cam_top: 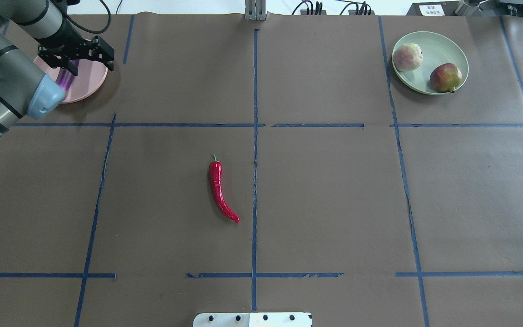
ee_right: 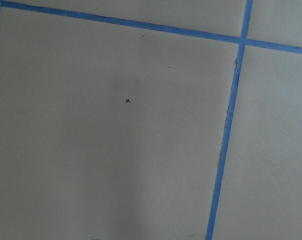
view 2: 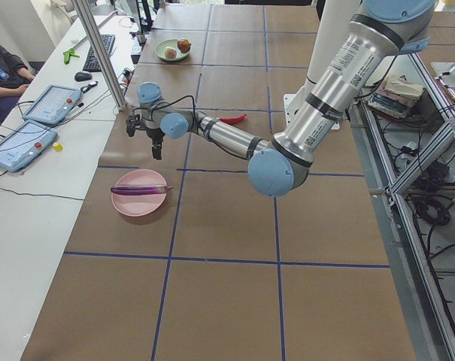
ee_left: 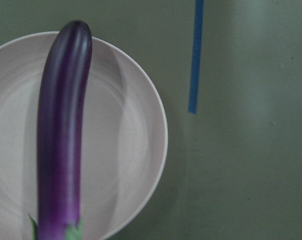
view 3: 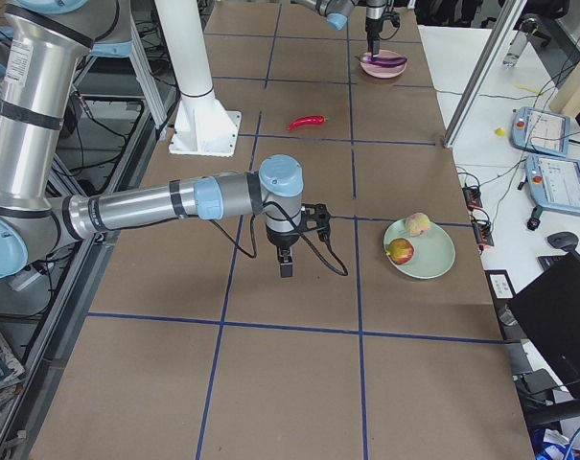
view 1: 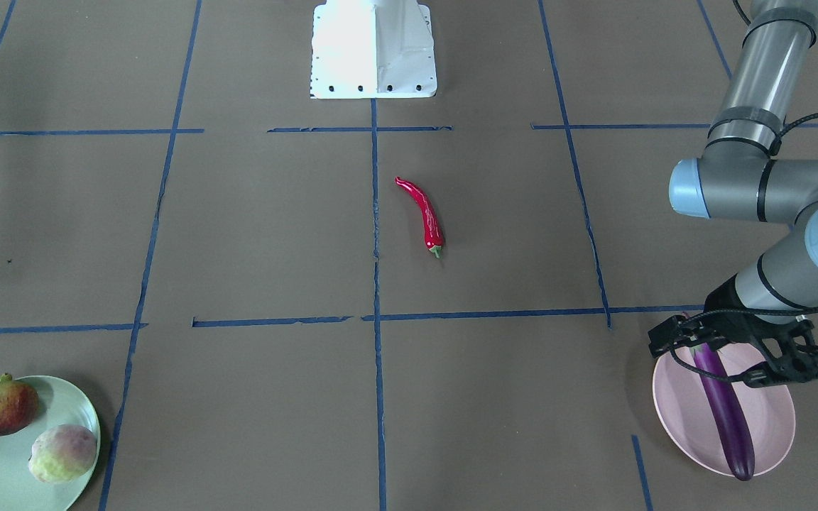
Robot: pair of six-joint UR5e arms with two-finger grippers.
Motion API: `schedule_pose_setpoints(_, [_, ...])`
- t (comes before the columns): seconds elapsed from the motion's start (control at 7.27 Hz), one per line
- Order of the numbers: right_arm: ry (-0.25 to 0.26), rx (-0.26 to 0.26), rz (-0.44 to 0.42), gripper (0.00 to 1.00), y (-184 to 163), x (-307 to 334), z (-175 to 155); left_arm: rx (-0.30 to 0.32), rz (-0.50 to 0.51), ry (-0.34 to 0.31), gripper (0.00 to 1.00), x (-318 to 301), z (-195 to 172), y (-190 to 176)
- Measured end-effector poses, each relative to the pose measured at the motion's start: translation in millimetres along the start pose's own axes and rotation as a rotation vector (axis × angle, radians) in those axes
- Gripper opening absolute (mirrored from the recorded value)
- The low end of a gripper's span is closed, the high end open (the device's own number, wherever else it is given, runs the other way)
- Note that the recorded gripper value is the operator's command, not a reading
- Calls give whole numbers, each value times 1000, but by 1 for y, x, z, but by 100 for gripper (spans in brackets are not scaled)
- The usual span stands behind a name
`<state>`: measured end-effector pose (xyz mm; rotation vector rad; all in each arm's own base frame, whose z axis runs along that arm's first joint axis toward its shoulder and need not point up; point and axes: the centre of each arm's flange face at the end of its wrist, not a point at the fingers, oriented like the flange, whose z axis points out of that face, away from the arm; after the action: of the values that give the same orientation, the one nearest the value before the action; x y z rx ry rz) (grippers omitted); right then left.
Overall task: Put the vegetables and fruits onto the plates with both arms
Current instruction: 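Move the left gripper to the red chili pepper and grasp it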
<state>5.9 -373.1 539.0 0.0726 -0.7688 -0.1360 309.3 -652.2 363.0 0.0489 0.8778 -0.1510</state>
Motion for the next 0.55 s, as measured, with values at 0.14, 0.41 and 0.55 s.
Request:
schedule_pose_setpoints(0.14, [0,-1,2,100,0,1,1,-29,-32,-13,100,49,8,47])
schedule_pose_setpoints(0.41, [0,-3,5,100,0,2,2,-48,-102,-75,100,150,48,164])
schedule_pose_setpoints(0.55, [1,-5,6,100,0,3,3,-42,-113,-90,100,188,68,214])
